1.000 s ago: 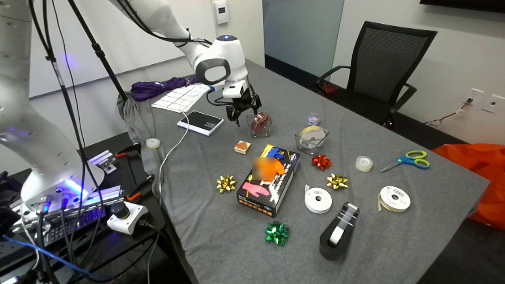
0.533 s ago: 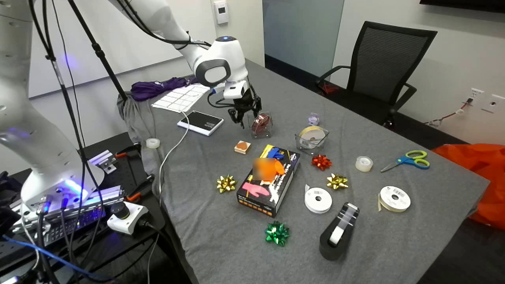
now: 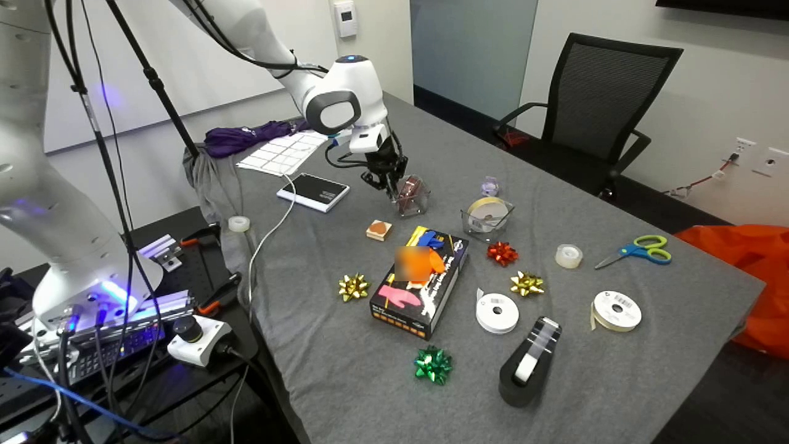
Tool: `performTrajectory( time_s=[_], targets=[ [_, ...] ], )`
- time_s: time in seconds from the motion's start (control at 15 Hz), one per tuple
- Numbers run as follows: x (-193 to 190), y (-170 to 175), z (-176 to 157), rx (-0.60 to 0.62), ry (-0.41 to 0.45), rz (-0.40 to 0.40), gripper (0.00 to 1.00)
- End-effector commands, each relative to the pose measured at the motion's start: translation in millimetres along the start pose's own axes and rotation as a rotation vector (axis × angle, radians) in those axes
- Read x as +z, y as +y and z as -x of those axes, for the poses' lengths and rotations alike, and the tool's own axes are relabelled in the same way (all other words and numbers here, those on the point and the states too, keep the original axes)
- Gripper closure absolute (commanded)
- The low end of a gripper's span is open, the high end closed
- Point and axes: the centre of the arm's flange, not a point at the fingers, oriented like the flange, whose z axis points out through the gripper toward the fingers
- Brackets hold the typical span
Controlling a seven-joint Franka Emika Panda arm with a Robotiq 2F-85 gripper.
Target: Move the left tray forward
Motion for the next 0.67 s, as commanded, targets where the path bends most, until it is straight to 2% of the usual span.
performTrajectory(
  time_s=[0.0,0.33,0.6],
  targets=[
    [2.3,1.1,0.2,0.004,0.021,-0.015,1.00],
    [-12.9,0.2,7.5,0.017,-0.004,-0.009,0.99],
    [-32.0,5.9,4.3,-0.023,-0.024,0.003,0.99]
  ],
)
